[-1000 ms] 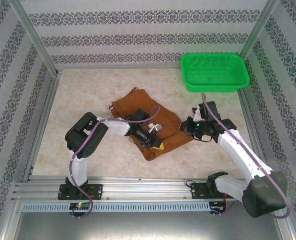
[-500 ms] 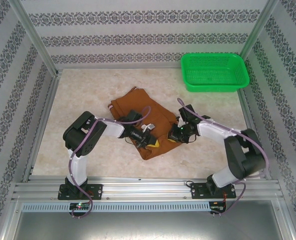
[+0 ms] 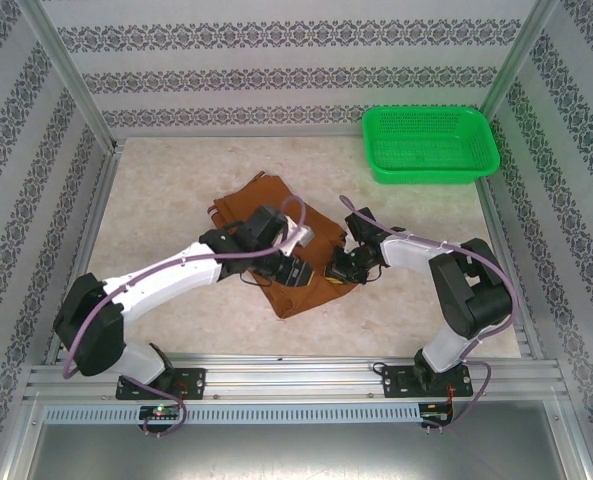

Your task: Roll up the long pants

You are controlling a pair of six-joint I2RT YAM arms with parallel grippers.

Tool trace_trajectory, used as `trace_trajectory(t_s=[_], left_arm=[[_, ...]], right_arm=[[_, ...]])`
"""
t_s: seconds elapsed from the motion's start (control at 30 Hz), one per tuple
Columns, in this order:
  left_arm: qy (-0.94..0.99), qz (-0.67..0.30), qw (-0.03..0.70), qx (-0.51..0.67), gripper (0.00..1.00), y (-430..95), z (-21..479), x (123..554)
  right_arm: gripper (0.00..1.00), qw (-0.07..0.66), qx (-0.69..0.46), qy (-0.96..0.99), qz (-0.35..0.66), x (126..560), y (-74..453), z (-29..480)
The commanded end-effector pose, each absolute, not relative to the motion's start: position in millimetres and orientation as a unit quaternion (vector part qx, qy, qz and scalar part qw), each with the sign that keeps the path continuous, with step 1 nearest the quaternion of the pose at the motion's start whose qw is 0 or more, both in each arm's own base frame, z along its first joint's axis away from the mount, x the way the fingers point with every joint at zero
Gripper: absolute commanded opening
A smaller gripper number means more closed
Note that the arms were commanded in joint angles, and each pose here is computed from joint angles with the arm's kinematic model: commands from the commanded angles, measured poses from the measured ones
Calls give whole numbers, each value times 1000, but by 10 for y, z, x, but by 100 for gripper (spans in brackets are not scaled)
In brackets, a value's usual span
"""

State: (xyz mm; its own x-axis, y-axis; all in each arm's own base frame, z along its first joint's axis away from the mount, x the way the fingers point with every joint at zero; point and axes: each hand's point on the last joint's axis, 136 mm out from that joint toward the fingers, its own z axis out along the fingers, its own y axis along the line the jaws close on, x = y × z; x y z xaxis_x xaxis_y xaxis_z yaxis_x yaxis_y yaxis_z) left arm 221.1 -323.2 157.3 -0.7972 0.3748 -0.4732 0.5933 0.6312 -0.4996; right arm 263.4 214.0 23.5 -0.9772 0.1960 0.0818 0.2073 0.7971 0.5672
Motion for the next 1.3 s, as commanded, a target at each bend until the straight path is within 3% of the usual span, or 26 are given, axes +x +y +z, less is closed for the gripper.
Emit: trace_trajectory(t_s=[0.0,0.17,0.4,0.57,0.63,0.7,0.8,0.83,1.07,1.27], left_arm=[[892,-240,153,352,15,-3133,1218,1981],[902,-250,64,347,9,-3311,736,1843],[966,-115,68,220,5,-2526,214,2296],[976,-96,25,192,5,-2299,-4,2166],[973,-93,39,206,4,-2350,98,2157],[949,-80,121,280,11,-2564,484,2169],[896,-53,223,379,38,-2787,969,2105],[890,-48,227,393,42,-2792,1002,2084],[838,83,173,511,52,-2666,604,1950],[798,141,192,554,59,-2810,606,2076]], right_arm=[[0,49,-123,-963,-236,2418,1993,-152],[0,46,-122,-964,-233,2417,1980,-132],[0,46,-120,-966,-224,2337,1910,-137],[0,48,-122,-966,-223,2342,1899,-161],[0,49,-122,-965,-226,2350,1913,-157],[0,46,-122,-965,-227,2362,1918,-144],[0,45,-123,-965,-229,2367,1917,-139],[0,44,-123,-964,-231,2379,1924,-133],[0,40,-116,-964,-237,2338,1914,-95],[0,20,-111,-963,-243,2361,1876,12]])
